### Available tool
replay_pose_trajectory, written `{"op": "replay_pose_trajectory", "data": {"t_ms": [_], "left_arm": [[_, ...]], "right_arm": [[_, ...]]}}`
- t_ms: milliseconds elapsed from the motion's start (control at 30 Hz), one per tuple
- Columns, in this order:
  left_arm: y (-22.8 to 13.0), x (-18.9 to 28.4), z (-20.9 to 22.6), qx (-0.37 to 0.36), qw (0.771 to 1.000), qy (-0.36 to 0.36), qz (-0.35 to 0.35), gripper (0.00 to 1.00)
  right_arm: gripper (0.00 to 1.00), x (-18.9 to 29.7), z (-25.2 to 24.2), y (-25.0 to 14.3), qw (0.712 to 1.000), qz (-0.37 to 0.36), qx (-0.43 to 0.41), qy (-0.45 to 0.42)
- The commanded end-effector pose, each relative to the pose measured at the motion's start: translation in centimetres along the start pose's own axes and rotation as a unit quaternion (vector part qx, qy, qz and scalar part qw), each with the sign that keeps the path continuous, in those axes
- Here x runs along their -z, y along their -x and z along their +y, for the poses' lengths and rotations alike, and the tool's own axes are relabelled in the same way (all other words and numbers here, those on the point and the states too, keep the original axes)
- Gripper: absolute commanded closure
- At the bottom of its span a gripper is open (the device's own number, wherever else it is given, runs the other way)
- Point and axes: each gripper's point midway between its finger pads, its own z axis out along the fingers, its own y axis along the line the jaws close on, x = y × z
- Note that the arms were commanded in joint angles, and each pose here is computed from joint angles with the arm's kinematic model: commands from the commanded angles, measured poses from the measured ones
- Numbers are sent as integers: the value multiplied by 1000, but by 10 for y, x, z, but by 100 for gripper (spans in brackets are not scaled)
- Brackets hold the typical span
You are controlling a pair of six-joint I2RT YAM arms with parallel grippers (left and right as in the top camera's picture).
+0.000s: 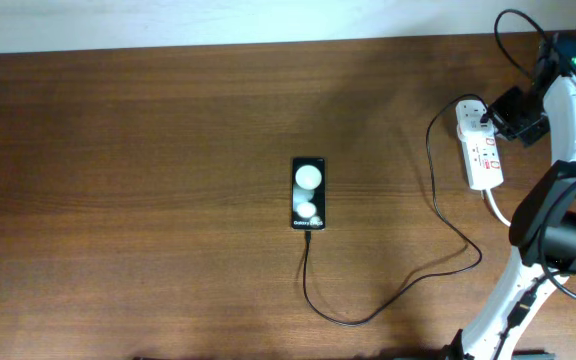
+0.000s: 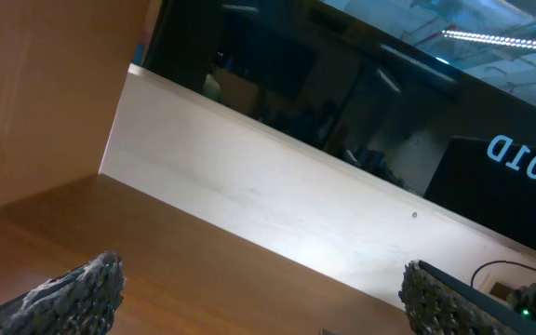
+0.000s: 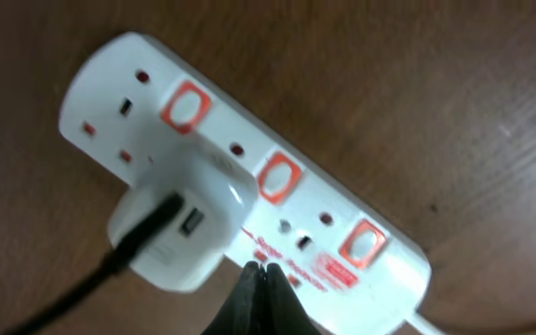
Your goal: Plug charger to phone and switch on socket
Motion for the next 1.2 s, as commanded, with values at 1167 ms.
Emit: {"op": "replay_pose_trajectory", "data": {"t_ms": [1167], "left_arm": [[0,2,2,1,1000,5,-5,1]], "right_arm": [[96,38,-65,-63,980,115,64,-150]]}}
